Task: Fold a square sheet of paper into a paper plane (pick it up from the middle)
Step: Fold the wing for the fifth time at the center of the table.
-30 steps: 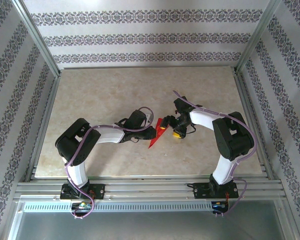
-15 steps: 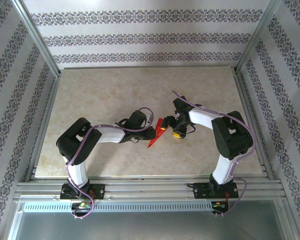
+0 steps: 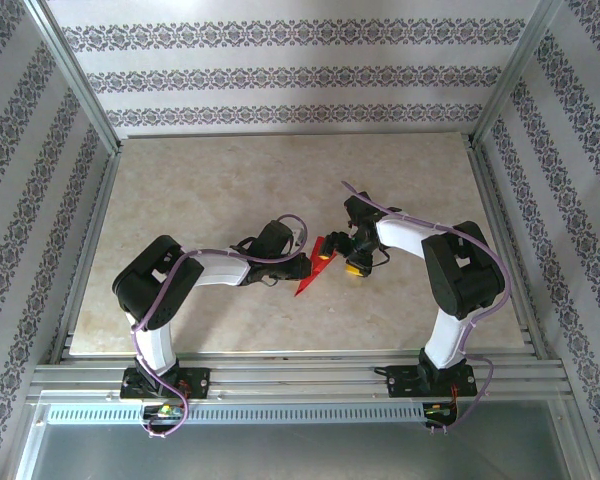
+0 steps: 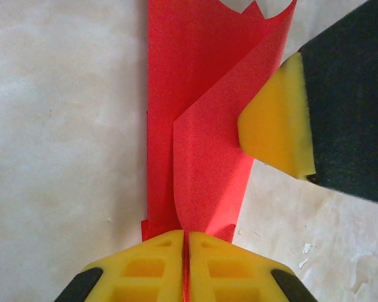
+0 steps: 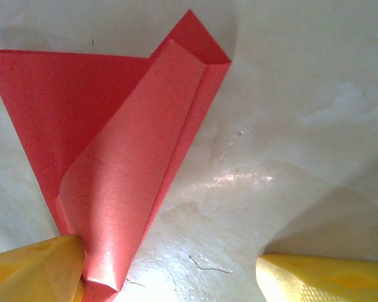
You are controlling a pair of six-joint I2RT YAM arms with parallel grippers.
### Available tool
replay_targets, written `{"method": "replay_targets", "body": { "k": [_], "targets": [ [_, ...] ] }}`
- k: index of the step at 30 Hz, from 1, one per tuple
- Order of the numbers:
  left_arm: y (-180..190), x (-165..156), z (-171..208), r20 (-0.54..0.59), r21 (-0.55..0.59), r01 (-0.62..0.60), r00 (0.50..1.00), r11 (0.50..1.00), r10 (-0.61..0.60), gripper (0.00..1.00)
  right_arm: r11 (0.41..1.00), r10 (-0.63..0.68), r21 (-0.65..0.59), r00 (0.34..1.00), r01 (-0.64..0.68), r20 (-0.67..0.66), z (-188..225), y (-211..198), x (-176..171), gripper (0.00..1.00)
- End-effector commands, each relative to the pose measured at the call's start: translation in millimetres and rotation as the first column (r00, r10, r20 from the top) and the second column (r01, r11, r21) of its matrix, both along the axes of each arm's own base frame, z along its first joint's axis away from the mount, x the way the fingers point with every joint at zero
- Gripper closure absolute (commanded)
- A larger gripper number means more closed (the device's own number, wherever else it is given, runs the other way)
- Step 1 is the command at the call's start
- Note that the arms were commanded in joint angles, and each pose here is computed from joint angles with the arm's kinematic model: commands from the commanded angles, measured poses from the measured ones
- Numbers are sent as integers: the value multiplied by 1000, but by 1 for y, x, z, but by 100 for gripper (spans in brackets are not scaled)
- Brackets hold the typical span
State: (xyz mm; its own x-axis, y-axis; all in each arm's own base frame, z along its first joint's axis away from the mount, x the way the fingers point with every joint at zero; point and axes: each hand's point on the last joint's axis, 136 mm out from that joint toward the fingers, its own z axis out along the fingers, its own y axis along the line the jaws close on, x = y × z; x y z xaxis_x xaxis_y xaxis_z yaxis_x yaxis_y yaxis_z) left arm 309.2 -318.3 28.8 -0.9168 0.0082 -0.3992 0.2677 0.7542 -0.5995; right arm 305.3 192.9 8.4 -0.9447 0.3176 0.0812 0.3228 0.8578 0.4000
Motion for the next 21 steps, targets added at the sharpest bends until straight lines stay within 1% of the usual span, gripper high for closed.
{"method": "replay_targets", "body": {
  "k": [1, 4, 12, 21],
  "targets": [
    [7, 6, 4, 13, -3, -30, 999, 1000, 30, 91, 983, 18, -179, 996, -34, -90, -67, -31, -25, 12],
    [8, 7, 8, 31, -5, -33, 999, 999, 33, 93, 983, 18, -178, 996, -34, -91, -67, -31, -25, 12],
    [15, 7, 0, 25, 11, -76, 997, 997, 76, 96, 984, 24, -176, 996, -39, -89, -67, -30, -25, 11],
    [14, 8, 2, 30, 9, -76, 997, 997, 75, 97, 982, 29, -182, 995, -47, -98, -71, -30, -26, 11]
  ]
}}
